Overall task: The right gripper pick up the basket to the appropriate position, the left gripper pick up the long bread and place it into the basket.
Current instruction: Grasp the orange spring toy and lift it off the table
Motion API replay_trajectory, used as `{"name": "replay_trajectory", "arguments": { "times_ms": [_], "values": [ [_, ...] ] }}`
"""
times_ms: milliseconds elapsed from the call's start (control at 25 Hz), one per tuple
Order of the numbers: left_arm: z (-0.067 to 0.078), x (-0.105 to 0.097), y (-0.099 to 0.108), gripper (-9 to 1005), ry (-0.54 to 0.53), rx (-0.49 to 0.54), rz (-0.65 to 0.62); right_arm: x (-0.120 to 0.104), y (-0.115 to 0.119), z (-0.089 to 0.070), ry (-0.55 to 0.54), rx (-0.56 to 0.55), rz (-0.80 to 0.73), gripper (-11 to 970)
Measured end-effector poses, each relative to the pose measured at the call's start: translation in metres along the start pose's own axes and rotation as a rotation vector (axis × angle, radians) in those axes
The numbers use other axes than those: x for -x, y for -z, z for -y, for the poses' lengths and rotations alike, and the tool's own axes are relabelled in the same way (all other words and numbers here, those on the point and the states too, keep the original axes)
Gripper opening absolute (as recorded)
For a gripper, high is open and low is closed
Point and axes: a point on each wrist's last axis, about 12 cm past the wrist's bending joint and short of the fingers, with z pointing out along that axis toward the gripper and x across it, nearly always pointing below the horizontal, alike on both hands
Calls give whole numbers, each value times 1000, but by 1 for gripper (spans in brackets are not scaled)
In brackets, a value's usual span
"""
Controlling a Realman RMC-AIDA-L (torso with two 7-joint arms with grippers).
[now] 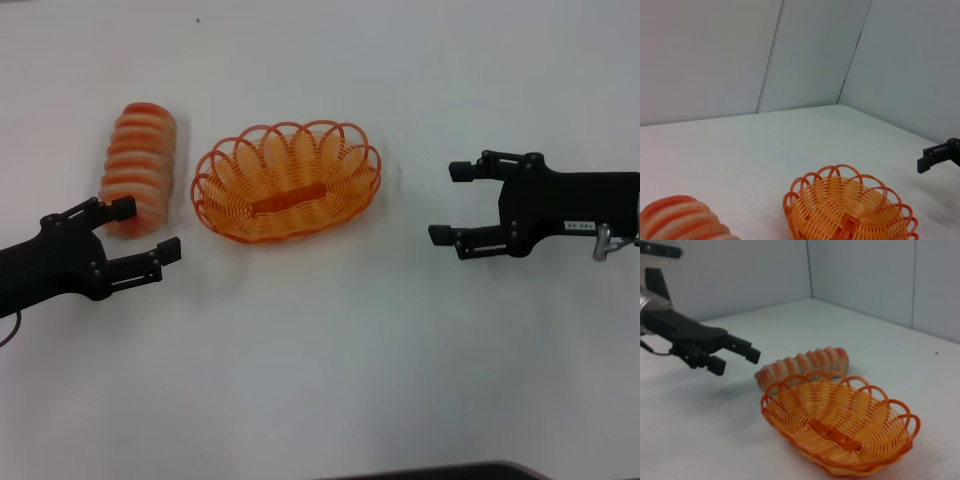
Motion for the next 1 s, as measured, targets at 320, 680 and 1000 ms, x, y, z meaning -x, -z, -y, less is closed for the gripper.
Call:
{"name": "replay_trajectory", "arguments": {
  "times_ms": [320, 680, 1000],
  "values": [
    [-1, 1, 0, 923, 15, 6, 5, -4, 1, -2, 25, -2, -10, 894],
    [-22, 39, 15, 922, 258, 0, -26, -3, 5, 1, 27, -22, 0, 930],
    [-68, 98, 21, 922, 509, 163, -253, -3, 7, 5, -9, -62, 12, 929]
  ]
}}
